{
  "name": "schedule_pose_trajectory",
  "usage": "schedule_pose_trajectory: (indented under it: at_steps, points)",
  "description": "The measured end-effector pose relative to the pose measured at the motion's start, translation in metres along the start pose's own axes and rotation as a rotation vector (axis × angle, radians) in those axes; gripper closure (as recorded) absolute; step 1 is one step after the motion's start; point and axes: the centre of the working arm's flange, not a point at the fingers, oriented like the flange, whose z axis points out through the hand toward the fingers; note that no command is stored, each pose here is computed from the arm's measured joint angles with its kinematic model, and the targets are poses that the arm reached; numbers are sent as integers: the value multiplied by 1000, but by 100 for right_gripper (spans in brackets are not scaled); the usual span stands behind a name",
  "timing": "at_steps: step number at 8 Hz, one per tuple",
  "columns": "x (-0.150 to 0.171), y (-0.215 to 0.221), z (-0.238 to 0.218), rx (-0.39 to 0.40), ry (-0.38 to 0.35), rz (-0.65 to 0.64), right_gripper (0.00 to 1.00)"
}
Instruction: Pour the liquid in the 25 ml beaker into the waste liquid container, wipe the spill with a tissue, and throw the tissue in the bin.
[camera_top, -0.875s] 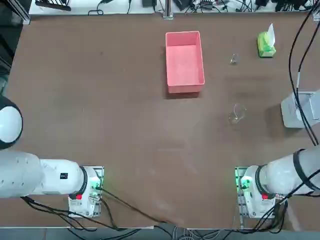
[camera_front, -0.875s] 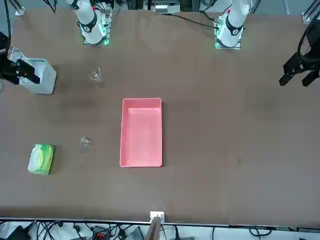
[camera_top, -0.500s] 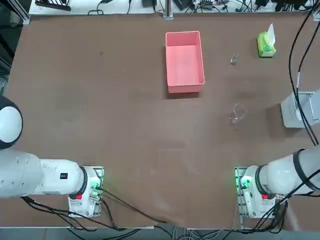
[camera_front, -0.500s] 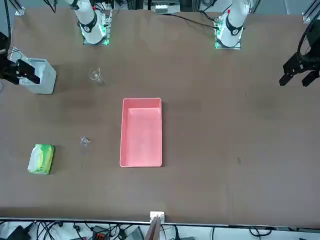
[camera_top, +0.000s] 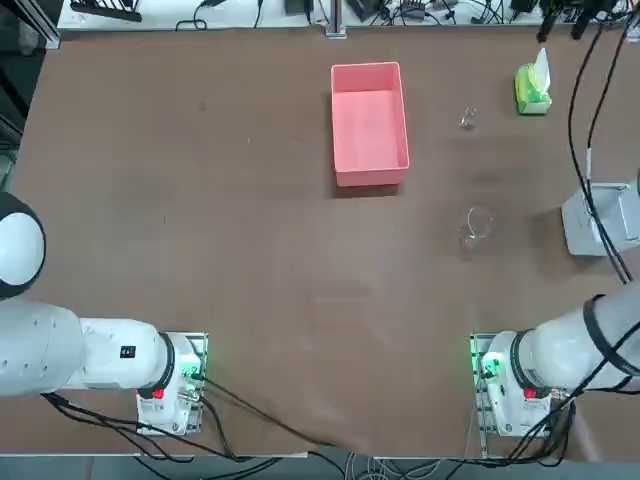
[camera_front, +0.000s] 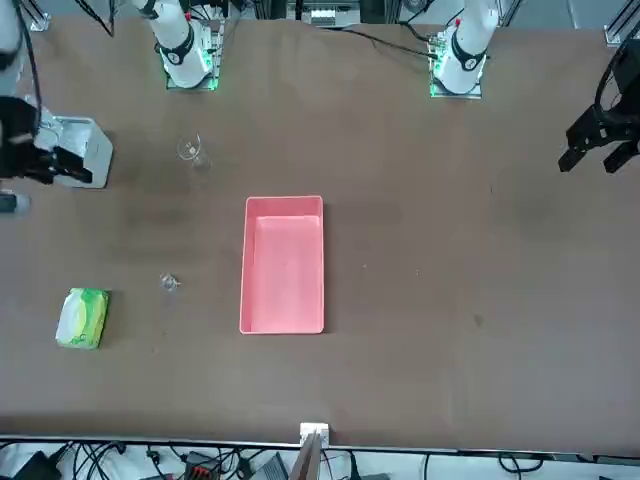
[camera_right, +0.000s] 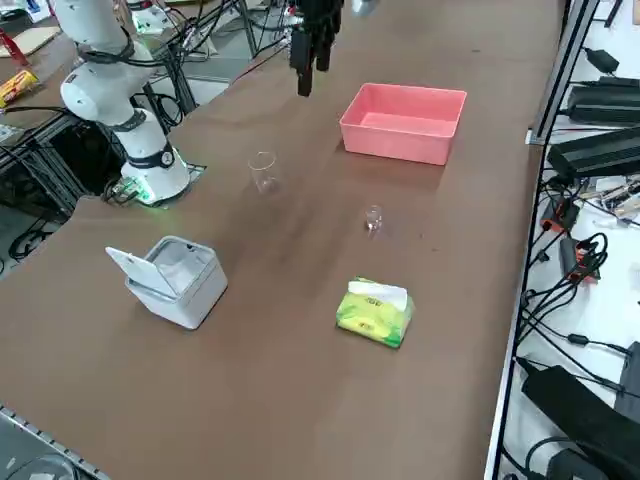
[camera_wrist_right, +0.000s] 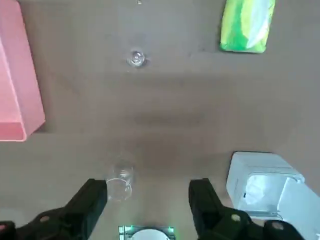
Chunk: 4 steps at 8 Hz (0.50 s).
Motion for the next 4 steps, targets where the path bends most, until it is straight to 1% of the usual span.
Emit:
schedule_pose_trajectory:
  at_steps: [1,2,3,4]
  points:
    - [17,-1,23,-2,-30,-20,0]
    - [33,0,44,-5,-37,-65,0]
    - [47,2,61,-8,-24,-126,0]
    - [57,7,75,-11,5,-193,0]
